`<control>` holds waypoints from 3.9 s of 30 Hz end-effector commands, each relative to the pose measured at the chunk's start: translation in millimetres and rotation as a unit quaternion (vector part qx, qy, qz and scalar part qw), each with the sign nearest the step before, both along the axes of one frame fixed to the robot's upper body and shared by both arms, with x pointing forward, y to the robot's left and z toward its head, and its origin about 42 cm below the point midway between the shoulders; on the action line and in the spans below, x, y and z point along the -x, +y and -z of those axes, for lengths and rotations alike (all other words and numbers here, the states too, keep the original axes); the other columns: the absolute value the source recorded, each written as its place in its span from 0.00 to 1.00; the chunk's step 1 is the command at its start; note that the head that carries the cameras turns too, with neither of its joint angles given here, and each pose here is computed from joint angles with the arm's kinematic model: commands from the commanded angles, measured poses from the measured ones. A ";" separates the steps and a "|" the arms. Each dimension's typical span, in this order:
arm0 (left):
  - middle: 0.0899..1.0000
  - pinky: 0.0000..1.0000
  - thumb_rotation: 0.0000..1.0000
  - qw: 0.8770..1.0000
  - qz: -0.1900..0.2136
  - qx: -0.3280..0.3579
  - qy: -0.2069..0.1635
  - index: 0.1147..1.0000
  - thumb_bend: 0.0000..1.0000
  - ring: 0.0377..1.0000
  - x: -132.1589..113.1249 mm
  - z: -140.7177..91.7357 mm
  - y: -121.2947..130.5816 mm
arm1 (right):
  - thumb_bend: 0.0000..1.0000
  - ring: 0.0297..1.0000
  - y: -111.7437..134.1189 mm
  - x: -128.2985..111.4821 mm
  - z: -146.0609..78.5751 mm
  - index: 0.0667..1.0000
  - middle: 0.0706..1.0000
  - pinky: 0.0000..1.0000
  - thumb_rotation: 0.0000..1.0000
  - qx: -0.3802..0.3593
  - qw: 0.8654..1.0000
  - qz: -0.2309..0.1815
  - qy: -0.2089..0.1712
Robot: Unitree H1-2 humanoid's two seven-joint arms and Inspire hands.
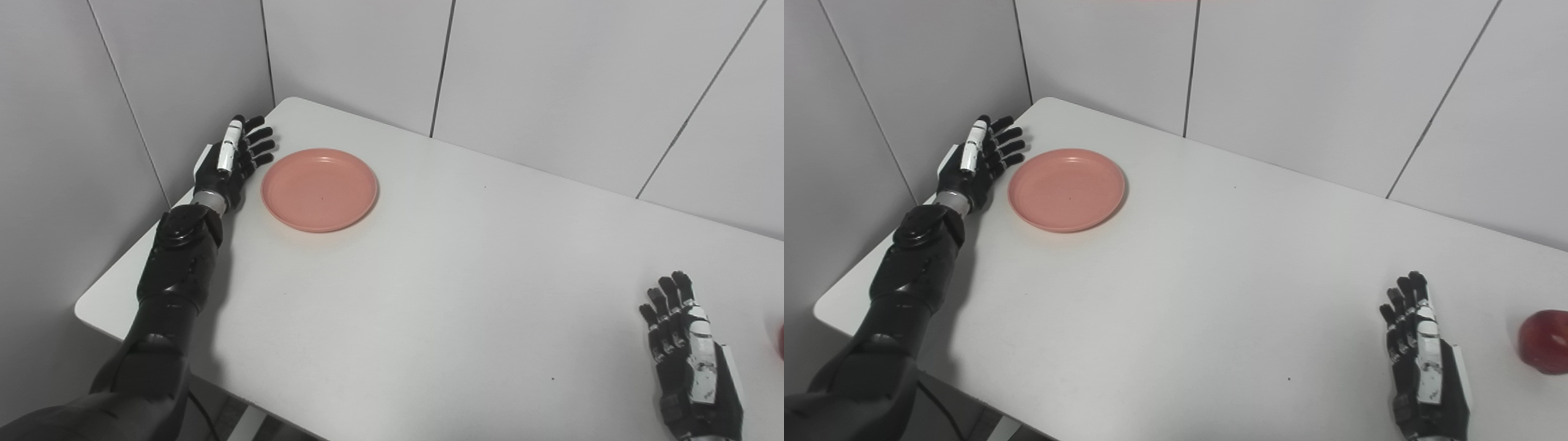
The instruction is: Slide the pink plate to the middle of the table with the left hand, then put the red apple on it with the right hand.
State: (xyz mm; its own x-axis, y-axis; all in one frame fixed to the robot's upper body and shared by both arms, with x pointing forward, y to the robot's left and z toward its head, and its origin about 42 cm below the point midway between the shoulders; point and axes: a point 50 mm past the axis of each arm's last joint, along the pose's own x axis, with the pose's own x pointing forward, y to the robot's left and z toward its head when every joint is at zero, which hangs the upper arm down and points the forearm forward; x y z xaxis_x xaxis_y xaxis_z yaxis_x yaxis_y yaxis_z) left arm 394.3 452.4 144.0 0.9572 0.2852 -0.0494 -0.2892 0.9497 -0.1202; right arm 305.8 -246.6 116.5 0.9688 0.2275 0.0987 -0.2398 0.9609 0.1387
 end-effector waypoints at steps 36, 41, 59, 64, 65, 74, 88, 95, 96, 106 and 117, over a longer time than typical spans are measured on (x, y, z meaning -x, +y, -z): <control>0.85 0.85 1.00 0.999 0.045 0.015 -0.024 0.83 0.29 0.85 -29.3 -15.2 -45.4 | 0.08 1.00 -5.2 11.5 11.3 1.00 1.00 1.00 1.00 0.005 1.000 0.008 0.015; 0.85 0.86 1.00 0.998 0.051 0.016 -0.020 0.83 0.30 0.86 -30.8 -16.0 -50.1 | 0.08 1.00 -5.1 11.5 11.9 1.00 1.00 1.00 1.00 0.008 1.000 0.010 0.013; 0.87 0.88 1.00 0.998 0.063 0.027 -0.014 0.85 0.31 0.87 -25.5 -7.8 -63.3 | 0.09 1.00 -3.7 10.9 11.8 1.00 1.00 1.00 1.00 0.012 1.000 0.013 0.012; 0.87 0.89 1.00 0.997 0.066 0.032 -0.010 0.85 0.30 0.88 -24.0 -4.6 -68.2 | 0.09 1.00 -3.8 10.9 12.6 1.00 1.00 1.00 1.00 0.009 1.000 0.016 0.013; 0.87 0.88 1.00 0.997 0.067 0.031 -0.010 0.85 0.30 0.88 -24.0 -4.2 -68.7 | 0.09 1.00 -3.8 10.9 12.6 1.00 1.00 1.00 1.00 0.009 1.000 0.017 0.014; 0.88 0.88 1.00 0.996 0.085 0.033 -0.003 0.85 0.30 0.88 -25.0 0.3 -77.9 | 0.10 1.00 -3.1 10.9 12.8 1.00 1.00 1.00 1.00 0.007 1.000 0.014 0.012; 0.85 0.84 1.00 0.992 0.115 0.044 0.010 0.83 0.30 0.85 -29.2 5.7 -98.2 | 0.11 1.00 -2.5 10.7 14.8 1.00 1.00 1.00 1.00 0.006 1.000 0.014 0.012; 0.85 0.86 1.00 0.991 0.128 0.047 0.017 0.83 0.31 0.86 -31.3 9.2 -107.9 | 0.11 1.00 -0.4 11.2 13.7 1.00 1.00 1.00 1.00 0.002 1.000 0.011 0.015; 0.85 0.86 1.00 0.990 0.128 0.049 0.017 0.83 0.31 0.86 -31.9 9.3 -109.9 | 0.12 1.00 -0.4 11.0 13.9 1.00 1.00 1.00 1.00 0.001 1.000 0.012 0.015; 0.86 0.86 1.00 0.988 0.148 0.047 0.021 0.83 0.31 0.86 -34.4 12.0 -122.2 | 0.12 1.00 0.6 10.9 13.6 1.00 1.00 1.00 1.00 0.004 1.000 0.013 0.013; 0.86 0.87 1.00 0.983 0.174 0.043 0.036 0.84 0.32 0.87 -33.2 23.0 -139.2 | 0.14 1.00 3.1 11.3 12.9 1.00 1.00 1.00 1.00 0.005 1.000 0.014 0.015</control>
State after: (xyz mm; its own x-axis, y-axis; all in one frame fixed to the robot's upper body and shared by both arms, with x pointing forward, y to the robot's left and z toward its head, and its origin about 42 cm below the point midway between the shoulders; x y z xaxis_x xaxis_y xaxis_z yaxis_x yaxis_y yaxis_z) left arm 426.6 323.3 130.6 0.9959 -0.0404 -0.0810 0.0248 0.9824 -0.1852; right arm 304.1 -245.2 115.3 0.9734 0.2114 0.0884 -0.2208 0.9685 0.1147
